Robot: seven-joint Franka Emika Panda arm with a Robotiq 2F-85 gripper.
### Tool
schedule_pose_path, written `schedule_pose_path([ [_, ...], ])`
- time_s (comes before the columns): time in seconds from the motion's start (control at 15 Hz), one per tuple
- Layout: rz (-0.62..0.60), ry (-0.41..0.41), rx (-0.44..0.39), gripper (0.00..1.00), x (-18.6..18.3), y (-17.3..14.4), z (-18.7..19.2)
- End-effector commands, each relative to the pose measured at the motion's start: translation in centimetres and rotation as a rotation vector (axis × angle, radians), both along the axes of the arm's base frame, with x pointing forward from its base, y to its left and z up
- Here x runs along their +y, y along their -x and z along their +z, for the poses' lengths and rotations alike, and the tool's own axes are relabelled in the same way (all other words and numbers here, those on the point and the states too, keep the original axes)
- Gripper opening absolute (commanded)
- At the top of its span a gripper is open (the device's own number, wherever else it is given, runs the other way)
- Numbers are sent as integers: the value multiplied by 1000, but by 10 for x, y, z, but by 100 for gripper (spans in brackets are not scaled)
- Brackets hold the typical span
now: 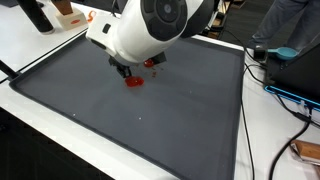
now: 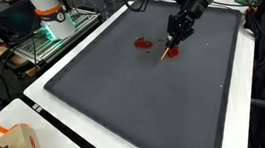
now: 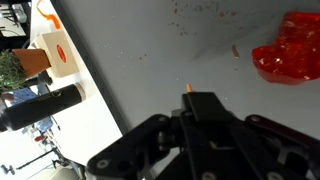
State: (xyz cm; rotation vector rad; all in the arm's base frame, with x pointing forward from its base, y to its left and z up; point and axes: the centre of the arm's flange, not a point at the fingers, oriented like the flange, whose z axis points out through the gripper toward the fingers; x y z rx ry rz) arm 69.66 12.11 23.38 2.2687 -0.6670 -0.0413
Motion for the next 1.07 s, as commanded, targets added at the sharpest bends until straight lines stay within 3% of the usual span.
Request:
schedule_pose_path([
  [0.0,-6,49,10,3,10,-18,-10],
  [1.0,17,84,25,3,34,-30,-33],
])
